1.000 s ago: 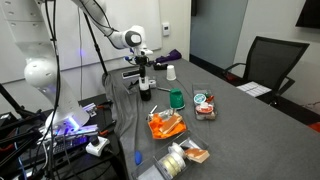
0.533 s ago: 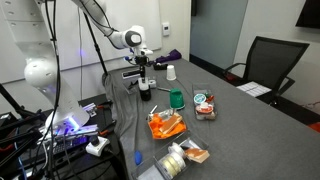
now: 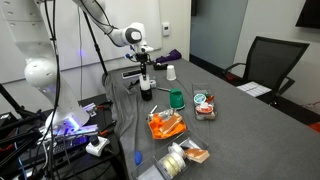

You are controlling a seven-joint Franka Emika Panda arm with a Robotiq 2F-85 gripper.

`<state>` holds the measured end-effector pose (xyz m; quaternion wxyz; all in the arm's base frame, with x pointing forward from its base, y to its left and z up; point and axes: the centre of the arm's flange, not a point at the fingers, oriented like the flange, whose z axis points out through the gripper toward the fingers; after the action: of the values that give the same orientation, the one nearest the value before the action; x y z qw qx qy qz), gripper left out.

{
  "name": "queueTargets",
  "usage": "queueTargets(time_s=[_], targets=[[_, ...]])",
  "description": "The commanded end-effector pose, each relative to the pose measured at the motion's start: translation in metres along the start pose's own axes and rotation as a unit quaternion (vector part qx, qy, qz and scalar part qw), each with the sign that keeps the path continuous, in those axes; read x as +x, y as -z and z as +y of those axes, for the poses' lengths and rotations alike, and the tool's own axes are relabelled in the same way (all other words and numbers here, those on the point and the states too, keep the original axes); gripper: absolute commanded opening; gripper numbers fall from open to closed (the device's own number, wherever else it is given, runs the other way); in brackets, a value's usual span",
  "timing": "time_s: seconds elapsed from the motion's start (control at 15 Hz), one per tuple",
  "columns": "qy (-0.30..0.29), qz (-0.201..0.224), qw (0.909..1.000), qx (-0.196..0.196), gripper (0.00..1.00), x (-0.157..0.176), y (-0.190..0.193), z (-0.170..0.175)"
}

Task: Remove the white object from the black cup and put it in the bottom compartment of the clear case on the right

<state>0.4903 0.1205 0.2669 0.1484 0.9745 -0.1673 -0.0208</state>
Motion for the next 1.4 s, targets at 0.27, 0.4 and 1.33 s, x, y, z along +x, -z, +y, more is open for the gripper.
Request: queueTargets(time_s=[0.27, 0.4, 1.33], targets=[[0.021, 0.022, 0.9994, 0.013, 0.02, -0.001, 0.051, 0.01], [0.029, 0.024, 0.9991, 0.022, 0.02, -0.004, 0.063, 0.012], [0.151, -0.012, 0.9779, -0.144, 0.02, -0.026, 0.107, 0.091]])
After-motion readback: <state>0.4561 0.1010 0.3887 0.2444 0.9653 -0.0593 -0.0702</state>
